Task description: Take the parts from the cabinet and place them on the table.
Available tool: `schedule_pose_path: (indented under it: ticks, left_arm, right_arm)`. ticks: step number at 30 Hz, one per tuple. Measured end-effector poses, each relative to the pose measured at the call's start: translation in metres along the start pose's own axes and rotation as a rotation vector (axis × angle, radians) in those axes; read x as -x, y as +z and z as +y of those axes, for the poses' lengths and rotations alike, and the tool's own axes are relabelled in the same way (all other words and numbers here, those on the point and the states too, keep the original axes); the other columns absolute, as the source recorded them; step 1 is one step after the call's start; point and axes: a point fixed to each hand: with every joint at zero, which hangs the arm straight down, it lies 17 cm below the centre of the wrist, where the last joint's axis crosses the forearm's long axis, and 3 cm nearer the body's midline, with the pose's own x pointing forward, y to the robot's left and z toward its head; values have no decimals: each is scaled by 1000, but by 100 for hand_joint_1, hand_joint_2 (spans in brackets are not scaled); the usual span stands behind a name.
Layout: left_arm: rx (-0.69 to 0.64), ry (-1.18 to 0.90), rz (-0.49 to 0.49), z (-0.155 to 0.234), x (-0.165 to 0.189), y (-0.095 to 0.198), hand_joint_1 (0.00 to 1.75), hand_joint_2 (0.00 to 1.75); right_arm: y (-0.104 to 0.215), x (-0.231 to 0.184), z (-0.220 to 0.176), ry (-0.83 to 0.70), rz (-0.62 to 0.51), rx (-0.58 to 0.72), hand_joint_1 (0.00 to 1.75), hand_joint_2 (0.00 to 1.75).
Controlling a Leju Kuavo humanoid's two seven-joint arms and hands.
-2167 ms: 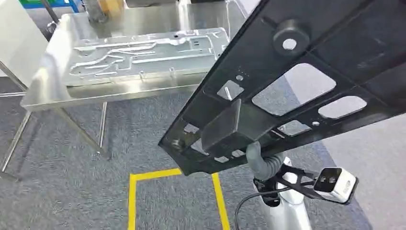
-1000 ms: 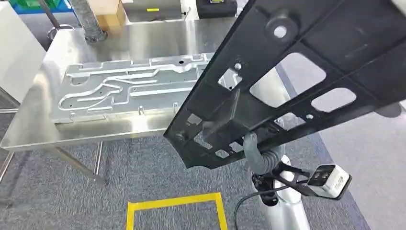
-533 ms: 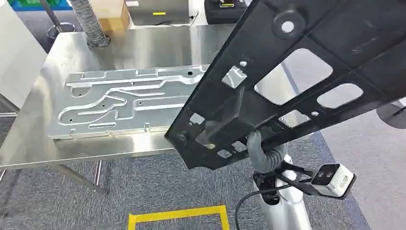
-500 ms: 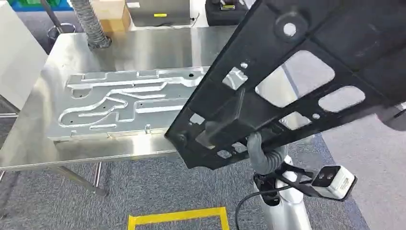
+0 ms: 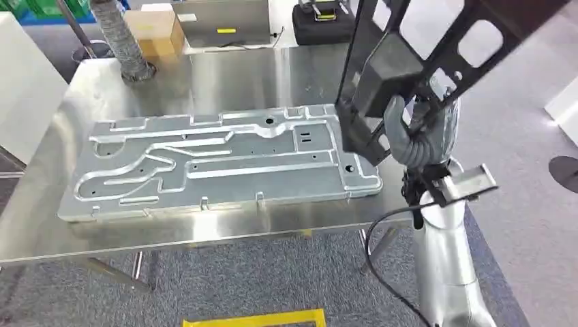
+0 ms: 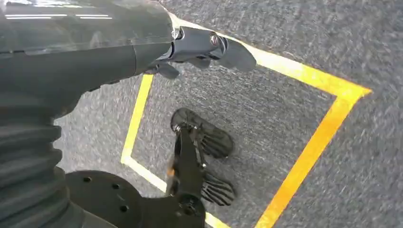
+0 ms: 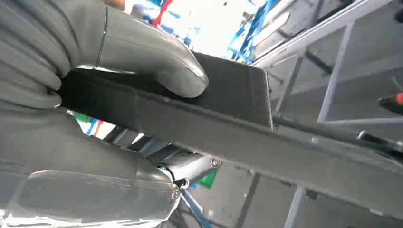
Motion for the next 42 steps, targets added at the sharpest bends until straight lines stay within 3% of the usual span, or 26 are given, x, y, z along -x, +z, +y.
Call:
schedule_pose_path:
  ticks: [6, 17, 20, 23, 25, 28, 32, 35, 39, 42]
  left_arm:
    - [3, 0, -3, 1, 1, 1, 0, 175]
    - [2, 0, -5, 2, 0, 0, 0, 175]
    - [5, -2, -4, 2, 1, 0, 0, 175]
    - [14, -8, -5, -1, 0, 0, 0, 175]
    - [20, -11, -12, -4, -5, -1, 0, 175]
    - [31, -25, -16, -8, -8, -1, 0, 175]
    - [45, -41, -19, -12, -10, -1, 0, 175]
    - [48, -58, -14, -12, -7, 0, 0, 175]
    - [50, -62, -11, -12, -6, 0, 0, 175]
    - [45, -61, -7, -10, -4, 0, 0, 175]
  right_arm:
    - [-4, 42, -6, 144, 93, -31, 175, 175]
    - [-13, 60, -16, 186, 115, -45, 175, 175]
    - [-8, 77, -12, 289, 167, -88, 175, 175]
    - [-23, 105, 12, 460, 218, -218, 175, 175]
    - [-30, 131, 49, 607, 233, -376, 175, 175]
    - [-8, 170, 112, 781, 264, -617, 175, 175]
    - [39, 193, 195, 892, 253, -874, 175, 175]
    - [98, 206, 238, 916, 266, -1078, 175, 175]
    - [145, 216, 261, 951, 297, -1251, 175, 175]
    - [161, 222, 262, 957, 329, -1298, 175, 175]
